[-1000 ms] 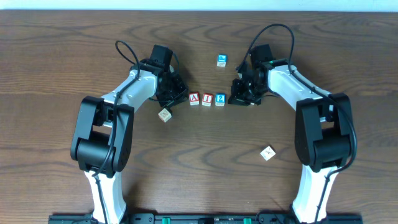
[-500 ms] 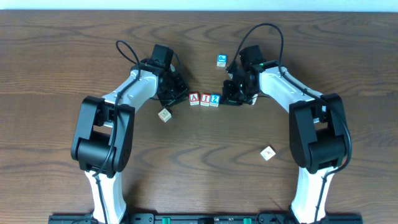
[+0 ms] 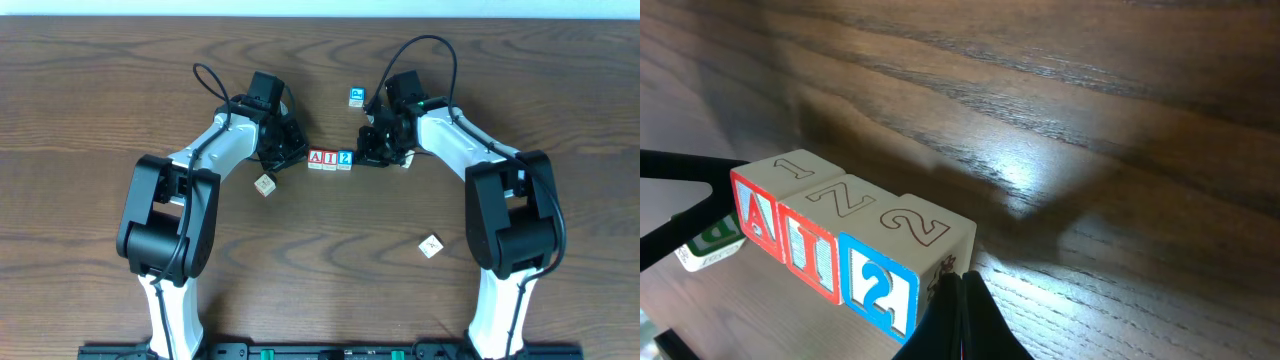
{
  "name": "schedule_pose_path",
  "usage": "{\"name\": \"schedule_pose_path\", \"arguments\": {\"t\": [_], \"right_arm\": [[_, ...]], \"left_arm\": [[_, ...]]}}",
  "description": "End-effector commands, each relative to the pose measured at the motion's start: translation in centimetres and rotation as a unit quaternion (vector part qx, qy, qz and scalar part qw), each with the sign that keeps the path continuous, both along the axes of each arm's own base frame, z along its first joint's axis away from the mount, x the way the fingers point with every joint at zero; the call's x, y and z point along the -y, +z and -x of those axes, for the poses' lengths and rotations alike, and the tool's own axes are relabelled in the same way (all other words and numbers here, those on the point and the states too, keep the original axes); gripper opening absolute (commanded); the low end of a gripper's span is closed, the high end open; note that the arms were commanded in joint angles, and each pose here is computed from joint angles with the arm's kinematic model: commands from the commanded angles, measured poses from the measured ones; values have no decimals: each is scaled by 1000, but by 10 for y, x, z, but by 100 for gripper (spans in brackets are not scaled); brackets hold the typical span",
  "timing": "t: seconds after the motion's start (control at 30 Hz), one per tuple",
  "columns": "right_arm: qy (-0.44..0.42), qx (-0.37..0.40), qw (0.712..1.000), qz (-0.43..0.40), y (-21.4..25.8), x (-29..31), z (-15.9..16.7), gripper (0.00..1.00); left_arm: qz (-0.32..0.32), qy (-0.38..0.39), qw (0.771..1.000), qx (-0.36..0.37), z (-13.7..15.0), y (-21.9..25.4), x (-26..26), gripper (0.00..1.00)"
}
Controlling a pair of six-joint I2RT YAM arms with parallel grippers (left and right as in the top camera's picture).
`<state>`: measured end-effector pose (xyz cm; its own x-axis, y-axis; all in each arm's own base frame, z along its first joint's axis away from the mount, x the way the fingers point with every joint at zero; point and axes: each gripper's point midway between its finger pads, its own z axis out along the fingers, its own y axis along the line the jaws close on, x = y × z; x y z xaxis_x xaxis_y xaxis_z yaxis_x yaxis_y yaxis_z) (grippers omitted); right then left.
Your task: Spell out Ai2
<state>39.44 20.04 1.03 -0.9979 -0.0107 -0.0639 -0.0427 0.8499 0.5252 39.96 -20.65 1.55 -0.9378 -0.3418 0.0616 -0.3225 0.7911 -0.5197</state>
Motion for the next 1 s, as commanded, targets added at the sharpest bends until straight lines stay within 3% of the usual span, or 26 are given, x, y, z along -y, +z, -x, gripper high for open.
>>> {"name": "schedule_pose_path", "arguments": {"t": [0.0, 0.33, 0.47, 0.63, 0.77, 0.97], "right_arm": [[2, -9, 1000, -2, -2, -3, 4, 2], [-7, -14, 998, 55, 7, 26, 2, 2], [0, 23, 995, 100, 50, 40, -7, 2], [4, 91, 988, 123, 131, 53, -4, 2], [5, 164, 980, 113, 206, 61, 22, 2], [8, 262, 959, 106, 300, 86, 101, 2]], "left_arm": [[-11, -11, 1000, -4, 3, -10, -3, 6], [-23, -12, 999, -36, 15, -12, -21, 6], [-17, -14, 1000, -2, 8, 15, -27, 6], [-23, -32, 994, 99, 1, 88, -42, 6], [-45, -59, 982, 176, 21, 155, -63, 6], [-82, -119, 949, 280, 86, 240, -84, 6]]}}
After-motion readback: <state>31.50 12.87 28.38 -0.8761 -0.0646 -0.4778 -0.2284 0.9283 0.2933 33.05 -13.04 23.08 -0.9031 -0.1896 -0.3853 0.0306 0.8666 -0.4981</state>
